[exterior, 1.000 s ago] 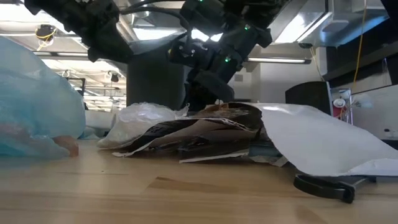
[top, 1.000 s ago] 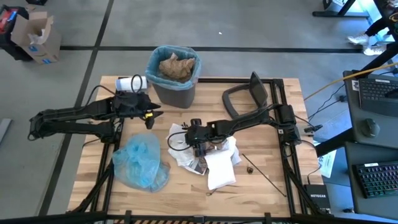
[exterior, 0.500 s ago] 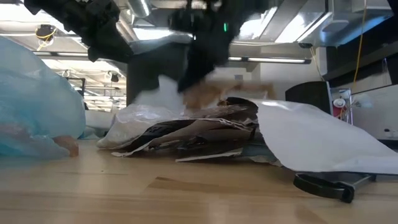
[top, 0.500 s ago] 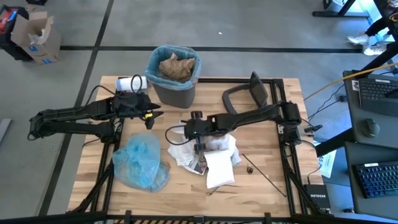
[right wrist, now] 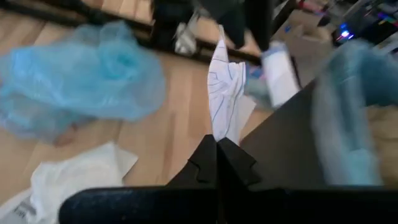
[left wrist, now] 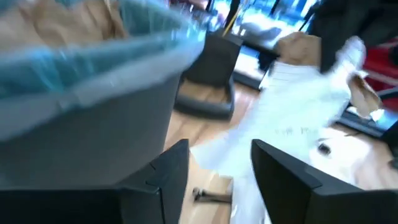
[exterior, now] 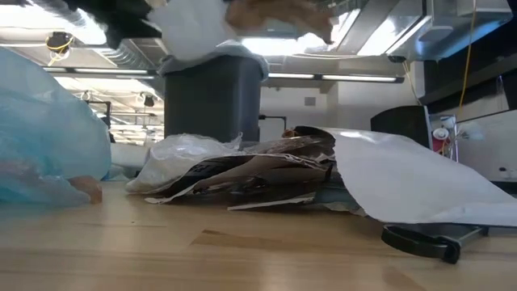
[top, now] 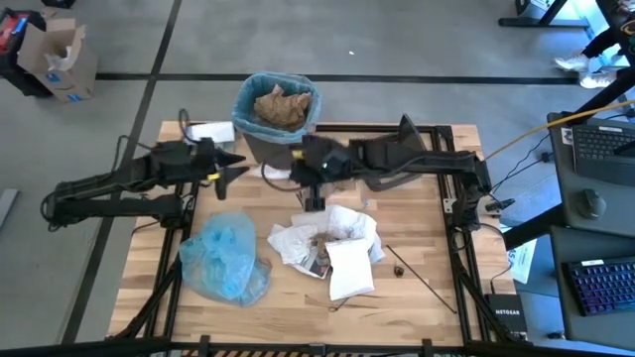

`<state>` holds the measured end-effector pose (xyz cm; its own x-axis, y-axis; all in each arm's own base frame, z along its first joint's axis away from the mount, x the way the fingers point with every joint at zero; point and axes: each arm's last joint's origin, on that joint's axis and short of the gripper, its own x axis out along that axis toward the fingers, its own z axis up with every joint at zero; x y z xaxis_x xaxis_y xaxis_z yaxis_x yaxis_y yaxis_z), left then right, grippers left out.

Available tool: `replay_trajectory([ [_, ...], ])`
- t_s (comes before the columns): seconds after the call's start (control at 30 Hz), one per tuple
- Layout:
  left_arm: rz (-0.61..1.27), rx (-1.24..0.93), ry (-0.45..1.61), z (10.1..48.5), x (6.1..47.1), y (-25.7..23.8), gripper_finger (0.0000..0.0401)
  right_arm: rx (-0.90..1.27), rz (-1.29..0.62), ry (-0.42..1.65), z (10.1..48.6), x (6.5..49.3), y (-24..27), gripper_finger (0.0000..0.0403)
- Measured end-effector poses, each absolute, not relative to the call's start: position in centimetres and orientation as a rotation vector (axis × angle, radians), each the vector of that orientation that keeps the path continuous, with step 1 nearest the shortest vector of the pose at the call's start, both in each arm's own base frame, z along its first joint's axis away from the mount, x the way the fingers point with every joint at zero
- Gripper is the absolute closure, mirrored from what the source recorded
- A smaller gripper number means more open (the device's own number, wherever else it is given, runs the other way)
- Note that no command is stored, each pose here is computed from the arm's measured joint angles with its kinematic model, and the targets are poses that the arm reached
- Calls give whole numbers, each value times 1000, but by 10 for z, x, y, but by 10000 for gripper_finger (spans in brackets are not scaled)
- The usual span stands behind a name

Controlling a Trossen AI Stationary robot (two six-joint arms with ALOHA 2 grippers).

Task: Pick and place trash into bin
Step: Put the white paper and brown napkin into the trash bin

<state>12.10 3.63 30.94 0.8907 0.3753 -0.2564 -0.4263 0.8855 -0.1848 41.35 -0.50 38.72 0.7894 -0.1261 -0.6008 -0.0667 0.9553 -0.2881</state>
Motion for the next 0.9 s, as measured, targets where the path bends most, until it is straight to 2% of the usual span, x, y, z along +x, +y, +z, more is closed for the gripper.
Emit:
replay_trajectory([
  [0.23, 425, -234, 132, 319, 102, 31, 235, -326, -108, 503, 441, 402, -30, 403],
  [0.43, 426, -237, 107, 321, 95, 30, 235, -348, -232, 286, 468, 402, -67, 403],
  [0.63, 428, -241, 120, 320, 96, 30, 235, -352, -368, 52, 471, 414, -113, 403],
  [0.9, 432, -262, 146, 317, 96, 30, 235, -277, -405, -196, 450, 442, -159, 403],
])
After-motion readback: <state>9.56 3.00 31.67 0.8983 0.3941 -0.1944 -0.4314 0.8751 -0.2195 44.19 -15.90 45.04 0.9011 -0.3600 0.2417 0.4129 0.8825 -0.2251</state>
